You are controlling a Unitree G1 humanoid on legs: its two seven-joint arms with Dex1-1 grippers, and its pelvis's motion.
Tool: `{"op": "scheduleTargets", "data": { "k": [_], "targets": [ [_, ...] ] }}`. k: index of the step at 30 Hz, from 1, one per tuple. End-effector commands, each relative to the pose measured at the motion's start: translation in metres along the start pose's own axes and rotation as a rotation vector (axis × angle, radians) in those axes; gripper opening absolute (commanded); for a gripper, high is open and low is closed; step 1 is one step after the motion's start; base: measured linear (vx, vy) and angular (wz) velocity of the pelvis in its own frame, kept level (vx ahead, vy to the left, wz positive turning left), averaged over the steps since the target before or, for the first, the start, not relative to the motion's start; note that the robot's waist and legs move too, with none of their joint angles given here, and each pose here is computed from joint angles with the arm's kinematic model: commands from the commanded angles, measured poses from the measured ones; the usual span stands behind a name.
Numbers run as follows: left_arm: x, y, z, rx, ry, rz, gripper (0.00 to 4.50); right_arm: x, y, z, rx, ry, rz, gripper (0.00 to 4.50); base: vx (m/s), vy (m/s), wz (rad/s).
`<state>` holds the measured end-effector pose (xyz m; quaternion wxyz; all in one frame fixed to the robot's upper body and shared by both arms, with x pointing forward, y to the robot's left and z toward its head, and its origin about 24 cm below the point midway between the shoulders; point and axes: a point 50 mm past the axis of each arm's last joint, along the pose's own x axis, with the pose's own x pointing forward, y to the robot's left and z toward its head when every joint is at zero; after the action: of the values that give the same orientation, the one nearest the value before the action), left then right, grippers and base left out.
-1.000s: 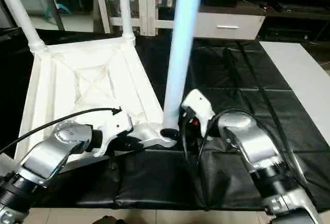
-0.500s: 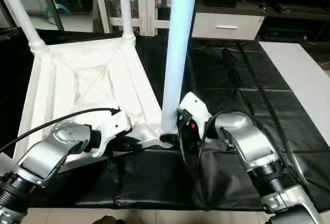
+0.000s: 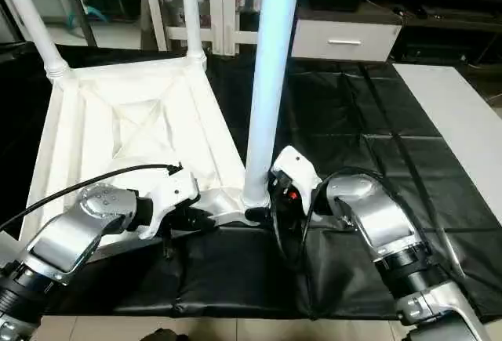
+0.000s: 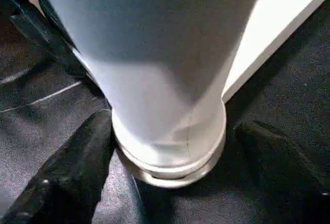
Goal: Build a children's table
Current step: Rotate leg to tighten
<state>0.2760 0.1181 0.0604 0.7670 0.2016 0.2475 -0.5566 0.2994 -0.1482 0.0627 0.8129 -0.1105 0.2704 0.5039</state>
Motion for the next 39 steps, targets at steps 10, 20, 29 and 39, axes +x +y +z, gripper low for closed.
{"op": "scheduleTargets", "data": {
  "k": [10,20,29,39],
  "targets": [
    [0.003,-0.007,0.007,0.03,-0.024,-0.044,0.0,0.0,-0.004,0.003,0.003,-0.015,-0.019,3.02,0.0,0.0,0.0],
    [0.003,-0.007,0.007,0.022,-0.026,-0.057,0.0,0.0,-0.004,0.003,0.013,-0.031,-0.02,2.92,0.0,0.0,0.0],
    [0.031,0.007,0.014,-0.123,-0.086,0.114,0.0,0.03,-0.023,0.006,0.274,-0.284,-0.449,2.9,0.0,0.0,0.0],
    [0.077,0.03,0.012,-0.157,0.057,0.372,0.0,0.085,-0.014,0.012,0.419,-0.274,-0.772,2.72,0.0,0.0,0.0]
  ]
}}
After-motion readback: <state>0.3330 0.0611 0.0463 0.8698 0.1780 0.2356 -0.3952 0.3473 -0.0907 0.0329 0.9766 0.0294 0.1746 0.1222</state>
